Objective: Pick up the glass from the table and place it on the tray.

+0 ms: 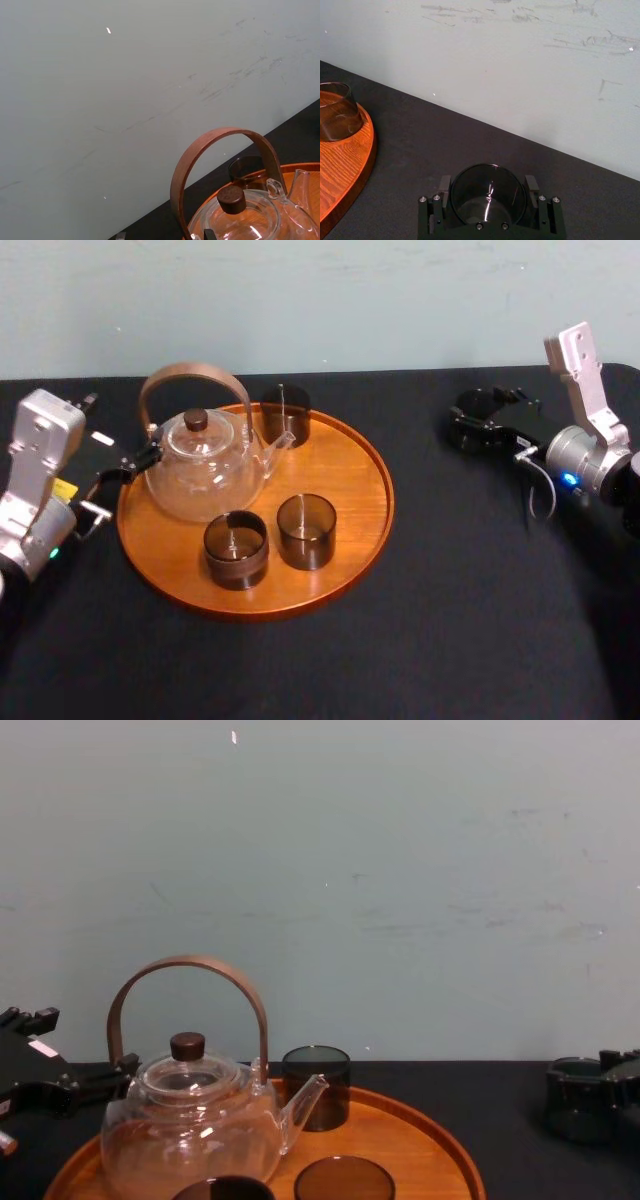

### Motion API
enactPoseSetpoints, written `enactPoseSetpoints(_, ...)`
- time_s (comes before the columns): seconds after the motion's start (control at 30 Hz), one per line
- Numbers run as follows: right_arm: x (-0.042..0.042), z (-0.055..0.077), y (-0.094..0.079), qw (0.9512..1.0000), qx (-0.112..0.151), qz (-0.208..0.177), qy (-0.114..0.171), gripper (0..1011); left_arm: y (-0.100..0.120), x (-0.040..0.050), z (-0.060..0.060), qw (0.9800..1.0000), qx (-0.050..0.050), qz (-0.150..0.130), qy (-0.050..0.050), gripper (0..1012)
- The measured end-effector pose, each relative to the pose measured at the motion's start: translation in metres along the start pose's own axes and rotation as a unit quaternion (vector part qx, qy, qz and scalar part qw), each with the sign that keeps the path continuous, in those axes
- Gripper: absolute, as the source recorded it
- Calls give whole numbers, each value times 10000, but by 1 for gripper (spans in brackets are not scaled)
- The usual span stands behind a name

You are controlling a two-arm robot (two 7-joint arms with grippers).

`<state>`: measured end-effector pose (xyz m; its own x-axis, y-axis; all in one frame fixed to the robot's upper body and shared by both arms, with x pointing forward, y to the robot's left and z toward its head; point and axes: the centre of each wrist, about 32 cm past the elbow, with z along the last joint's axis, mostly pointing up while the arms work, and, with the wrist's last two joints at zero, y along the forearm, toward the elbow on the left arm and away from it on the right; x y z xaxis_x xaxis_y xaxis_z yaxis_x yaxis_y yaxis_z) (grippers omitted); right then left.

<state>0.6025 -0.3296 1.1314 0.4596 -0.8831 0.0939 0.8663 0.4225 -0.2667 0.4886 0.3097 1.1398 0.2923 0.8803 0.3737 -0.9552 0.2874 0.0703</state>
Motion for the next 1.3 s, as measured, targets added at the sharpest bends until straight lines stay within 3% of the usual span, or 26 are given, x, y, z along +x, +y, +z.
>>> enactPoseSetpoints(0.4, -1, 18, -23, 9999, -24, 5, -105, 901, 0, 0, 0, 10000, 0, 0, 0, 1009)
enactPoseSetpoints(0.7, -57, 117, -58, 9996, 123, 102, -237, 902, 0, 0, 0, 10000, 0, 0, 0, 1009)
enactPoseSetpoints(1.07, -210, 304, -86, 9979, 351, 370, -404, 902, 0, 0, 0, 10000, -1, 0, 0, 1010)
enactPoseSetpoints(1.3, -377, 428, -69, 9951, 515, 668, -510, 902, 0, 0, 0, 10000, 0, 0, 0, 1010)
